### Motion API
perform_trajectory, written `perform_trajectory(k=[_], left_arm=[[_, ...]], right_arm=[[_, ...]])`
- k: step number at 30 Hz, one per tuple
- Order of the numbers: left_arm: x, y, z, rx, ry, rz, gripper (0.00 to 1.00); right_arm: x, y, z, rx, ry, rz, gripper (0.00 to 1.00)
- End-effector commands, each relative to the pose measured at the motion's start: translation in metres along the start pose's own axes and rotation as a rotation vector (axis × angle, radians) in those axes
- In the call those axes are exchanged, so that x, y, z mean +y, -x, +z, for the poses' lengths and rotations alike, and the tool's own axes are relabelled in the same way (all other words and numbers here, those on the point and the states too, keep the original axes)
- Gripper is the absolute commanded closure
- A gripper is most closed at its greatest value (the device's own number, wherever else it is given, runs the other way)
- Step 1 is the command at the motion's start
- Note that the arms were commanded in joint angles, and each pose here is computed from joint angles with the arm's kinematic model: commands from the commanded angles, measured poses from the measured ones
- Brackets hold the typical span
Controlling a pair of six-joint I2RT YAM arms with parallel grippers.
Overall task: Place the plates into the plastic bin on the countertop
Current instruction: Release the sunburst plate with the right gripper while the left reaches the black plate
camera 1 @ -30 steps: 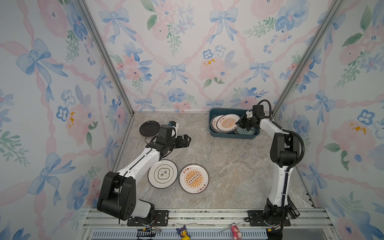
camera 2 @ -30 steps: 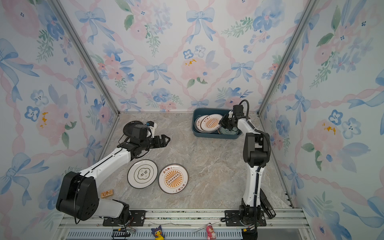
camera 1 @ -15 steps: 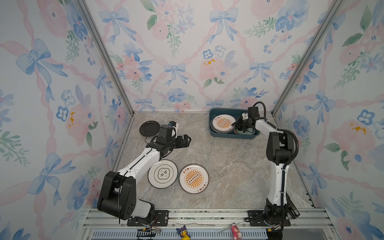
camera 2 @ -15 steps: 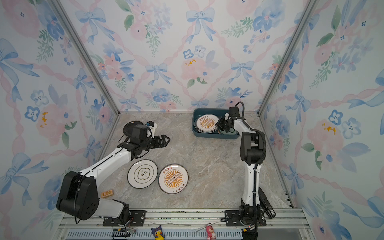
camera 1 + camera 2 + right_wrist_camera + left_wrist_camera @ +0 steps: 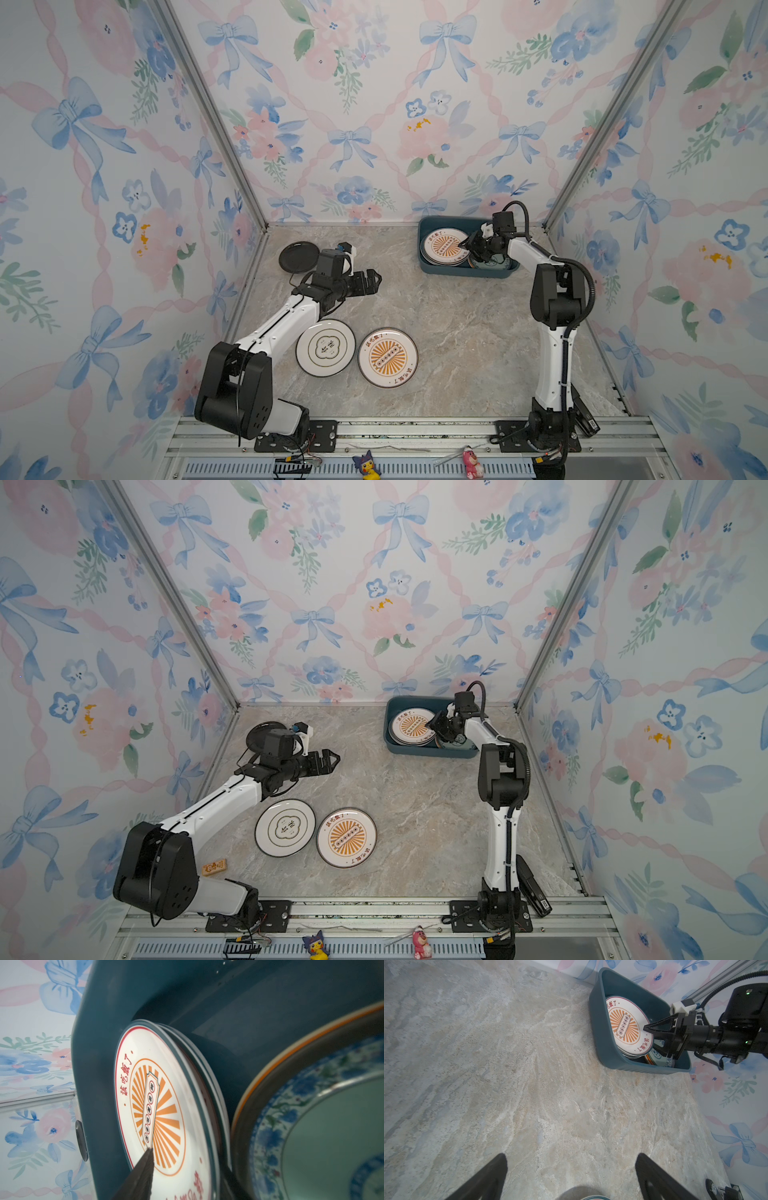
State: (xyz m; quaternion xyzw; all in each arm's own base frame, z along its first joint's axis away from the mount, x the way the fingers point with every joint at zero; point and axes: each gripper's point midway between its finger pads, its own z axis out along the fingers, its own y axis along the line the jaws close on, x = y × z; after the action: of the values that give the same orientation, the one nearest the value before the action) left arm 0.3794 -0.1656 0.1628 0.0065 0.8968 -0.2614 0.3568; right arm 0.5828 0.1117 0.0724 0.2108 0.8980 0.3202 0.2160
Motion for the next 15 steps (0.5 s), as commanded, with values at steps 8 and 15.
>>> perform_trajectory(k=[8, 15], left_arm=[[0.008, -0.004, 0.002, 0.009, 0.022, -0.008, 0.02], [0.022, -0.001, -0.001, -0.010, 0.062, -0.038, 0.02]], right_arm=[[-0.025, -0.007, -0.005, 0.013, -0.189, -0.069, 0.42], [-0.026, -0.006, -0.012, 0.012, -0.232, -0.096, 0.41]])
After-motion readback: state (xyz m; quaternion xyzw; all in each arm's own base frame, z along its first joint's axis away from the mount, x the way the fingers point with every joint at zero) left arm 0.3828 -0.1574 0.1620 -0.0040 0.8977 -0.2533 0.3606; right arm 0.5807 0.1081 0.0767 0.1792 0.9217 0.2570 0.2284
